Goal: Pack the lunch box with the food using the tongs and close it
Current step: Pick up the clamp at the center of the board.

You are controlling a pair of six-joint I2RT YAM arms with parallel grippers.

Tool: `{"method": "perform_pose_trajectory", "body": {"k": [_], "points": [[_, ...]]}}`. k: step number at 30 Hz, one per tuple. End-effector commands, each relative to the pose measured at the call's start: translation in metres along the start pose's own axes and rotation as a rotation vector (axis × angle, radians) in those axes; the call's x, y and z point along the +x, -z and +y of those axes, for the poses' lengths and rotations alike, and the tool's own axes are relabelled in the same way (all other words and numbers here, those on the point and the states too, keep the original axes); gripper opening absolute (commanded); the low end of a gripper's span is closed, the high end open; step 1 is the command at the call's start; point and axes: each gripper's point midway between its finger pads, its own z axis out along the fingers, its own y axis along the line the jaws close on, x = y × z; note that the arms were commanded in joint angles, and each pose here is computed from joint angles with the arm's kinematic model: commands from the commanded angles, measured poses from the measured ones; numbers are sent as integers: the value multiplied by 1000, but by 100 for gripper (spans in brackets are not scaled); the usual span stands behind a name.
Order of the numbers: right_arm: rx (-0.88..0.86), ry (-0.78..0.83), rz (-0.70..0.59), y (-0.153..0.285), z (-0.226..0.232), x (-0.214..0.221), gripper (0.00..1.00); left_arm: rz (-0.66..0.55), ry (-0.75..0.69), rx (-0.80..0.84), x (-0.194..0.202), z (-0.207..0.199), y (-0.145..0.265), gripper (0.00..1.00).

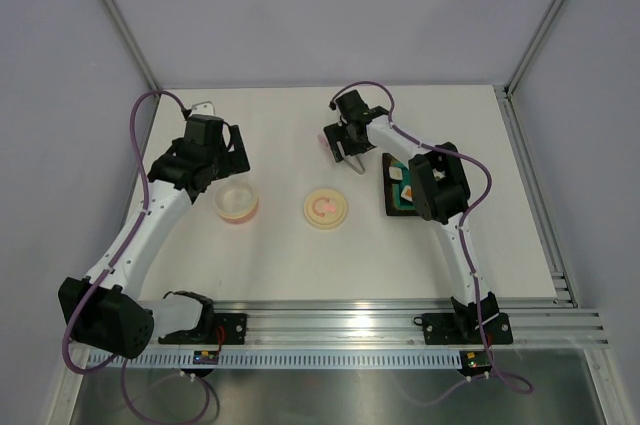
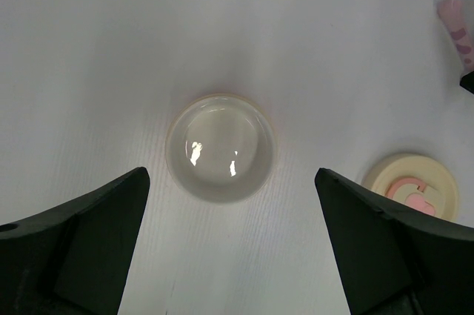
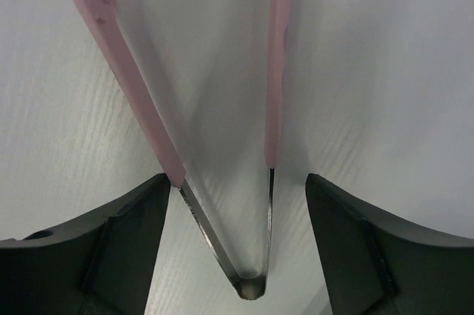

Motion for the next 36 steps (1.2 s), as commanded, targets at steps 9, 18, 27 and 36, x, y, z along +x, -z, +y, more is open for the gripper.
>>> {"method": "perform_pose_trajectory", "body": {"k": [9,18,27,36], "points": [[-107,17,10,4,21,-1,50,-59,17,0,-12,1,7,99],[-98,15,-3,21,18,-4,47,-61,15,0,-13,2,6,99],[-41,27,40,2,8,14,77,-63,12,6,-14,0,7,99],[-49,15,66,-6,14,27,57,-61,15,11,-14,-1,7,99]]}}
